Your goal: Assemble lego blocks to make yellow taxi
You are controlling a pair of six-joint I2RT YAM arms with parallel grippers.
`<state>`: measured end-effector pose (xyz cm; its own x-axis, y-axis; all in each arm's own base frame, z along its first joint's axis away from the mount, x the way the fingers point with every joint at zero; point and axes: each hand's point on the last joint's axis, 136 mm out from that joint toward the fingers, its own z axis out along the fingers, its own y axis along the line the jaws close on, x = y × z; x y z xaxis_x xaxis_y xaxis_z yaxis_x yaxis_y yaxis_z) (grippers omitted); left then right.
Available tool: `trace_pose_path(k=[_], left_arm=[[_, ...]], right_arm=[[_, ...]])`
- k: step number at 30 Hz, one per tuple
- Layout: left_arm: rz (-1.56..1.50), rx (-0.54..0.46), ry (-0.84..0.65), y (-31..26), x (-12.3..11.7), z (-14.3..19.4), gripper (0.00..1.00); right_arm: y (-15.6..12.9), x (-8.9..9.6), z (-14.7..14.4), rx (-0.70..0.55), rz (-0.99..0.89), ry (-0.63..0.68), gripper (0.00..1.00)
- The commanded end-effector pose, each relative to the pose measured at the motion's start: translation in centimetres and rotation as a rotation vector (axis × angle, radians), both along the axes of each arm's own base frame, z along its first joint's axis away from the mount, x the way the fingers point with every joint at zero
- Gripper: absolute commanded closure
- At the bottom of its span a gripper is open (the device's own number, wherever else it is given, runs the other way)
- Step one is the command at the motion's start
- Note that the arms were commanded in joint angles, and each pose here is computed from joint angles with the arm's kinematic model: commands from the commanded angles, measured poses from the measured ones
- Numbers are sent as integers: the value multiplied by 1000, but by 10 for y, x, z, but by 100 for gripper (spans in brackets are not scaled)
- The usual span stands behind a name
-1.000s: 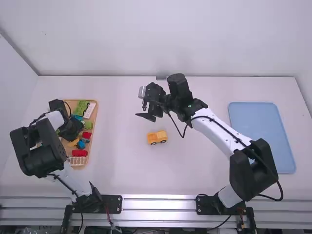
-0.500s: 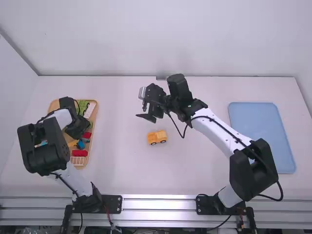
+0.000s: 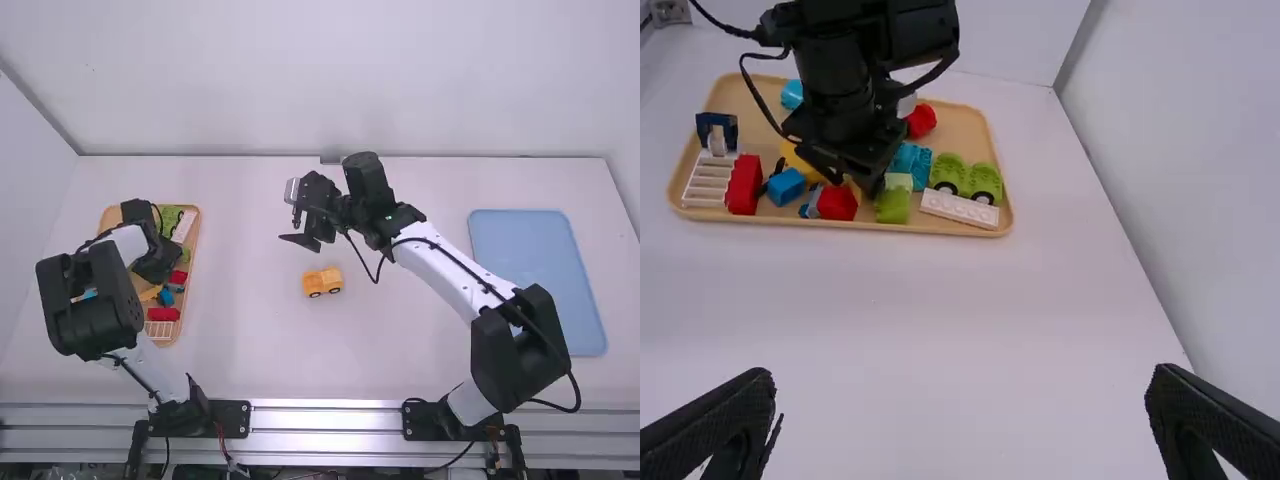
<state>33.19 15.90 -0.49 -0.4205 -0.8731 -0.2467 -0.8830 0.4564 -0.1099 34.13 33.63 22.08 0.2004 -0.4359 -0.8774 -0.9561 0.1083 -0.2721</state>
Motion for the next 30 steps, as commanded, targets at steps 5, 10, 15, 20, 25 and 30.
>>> trace_pose_path(k=[5, 10, 15, 20, 25, 30], left_arm=[[5, -12, 12, -5, -10, -16, 55], [36, -10, -5, -3, -10, -18, 69], [30, -3, -18, -3, -5, -16, 77], [36, -4, -22, 0, -5, -16, 79], [20, -3, -20, -3, -4, -16, 73], [19, -15, -13, -5, -6, -17, 57]], right_arm=[[1, 4, 14, 19, 0, -27, 1], [1, 4, 13, 19, 0, -27, 1], [1, 5, 14, 19, 0, -28, 1], [1, 5, 13, 19, -1, -26, 1], [1, 4, 13, 19, 0, -26, 1], [1, 5, 14, 19, 0, -28, 1]])
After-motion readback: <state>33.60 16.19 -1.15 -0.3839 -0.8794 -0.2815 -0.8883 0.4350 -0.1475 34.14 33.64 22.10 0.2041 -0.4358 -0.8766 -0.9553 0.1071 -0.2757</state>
